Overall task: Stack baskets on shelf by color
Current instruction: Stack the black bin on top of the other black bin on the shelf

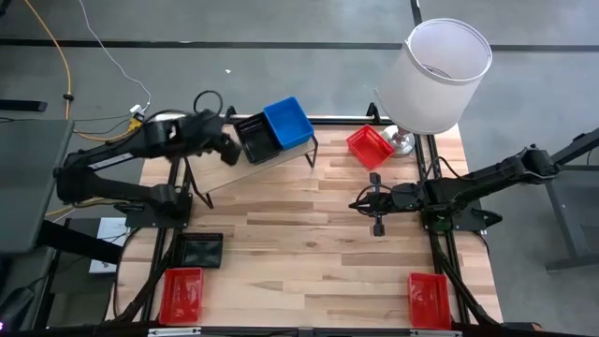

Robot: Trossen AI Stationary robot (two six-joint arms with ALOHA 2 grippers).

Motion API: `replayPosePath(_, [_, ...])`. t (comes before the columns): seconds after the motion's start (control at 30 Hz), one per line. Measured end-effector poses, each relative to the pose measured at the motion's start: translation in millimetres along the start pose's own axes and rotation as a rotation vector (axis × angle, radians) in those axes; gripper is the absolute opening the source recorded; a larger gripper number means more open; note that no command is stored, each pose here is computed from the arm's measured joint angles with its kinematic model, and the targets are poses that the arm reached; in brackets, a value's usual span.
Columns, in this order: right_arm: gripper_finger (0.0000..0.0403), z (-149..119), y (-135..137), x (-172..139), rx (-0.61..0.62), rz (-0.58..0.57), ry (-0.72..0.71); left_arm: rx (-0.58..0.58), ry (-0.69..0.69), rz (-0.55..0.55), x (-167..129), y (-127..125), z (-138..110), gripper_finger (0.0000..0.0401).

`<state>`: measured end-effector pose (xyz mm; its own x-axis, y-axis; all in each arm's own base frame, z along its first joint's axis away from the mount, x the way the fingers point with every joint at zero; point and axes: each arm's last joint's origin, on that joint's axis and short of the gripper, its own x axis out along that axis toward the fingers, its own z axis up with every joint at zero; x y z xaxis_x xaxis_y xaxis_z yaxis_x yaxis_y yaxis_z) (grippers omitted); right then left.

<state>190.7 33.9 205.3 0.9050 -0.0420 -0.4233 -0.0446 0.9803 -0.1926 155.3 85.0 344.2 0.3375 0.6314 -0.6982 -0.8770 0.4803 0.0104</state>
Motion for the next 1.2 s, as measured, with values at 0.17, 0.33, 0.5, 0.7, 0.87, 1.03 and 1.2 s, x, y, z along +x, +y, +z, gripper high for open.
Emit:
replayPosePath(0.17, [0.0, 0, 0, 0, 0.004, 0.0, 0.0, 0.033, -0.096, -0.145, -35, -17, -17, 0.0])
replayPosePath(0.33, [0.0, 0, 0, 0, 0.051, 0.0, 0.0, 0.098, -0.198, -0.248, -58, -43, -40, 0.0])
replayPosePath(0.5, [0.0, 0, 0, 0, 0.052, 0.0, 0.0, 0.165, -0.333, -0.362, -65, -75, -77, 0.0])
replayPosePath(0.7, [0.0, 0, 0, 0, 0.053, 0.0, -0.003, 0.207, -0.365, -0.492, -66, -92, -112, 0.0])
replayPosePath(0.87, [0.0, 1, 0, 0, 0.055, -0.002, -0.014, 0.196, -0.292, -0.65, -72, -99, -125, 0.0])
replayPosePath(1.03, [0.0, 2, 0, 0, 0.056, -0.002, -0.015, 0.199, -0.187, -0.885, -78, -129, -137, 0.0006])
replayPosePath(1.2, [0.0, 2, 0, 0, 0.056, -0.002, -0.016, 0.236, -0.125, -1.046, -80, -161, -156, 0.003])
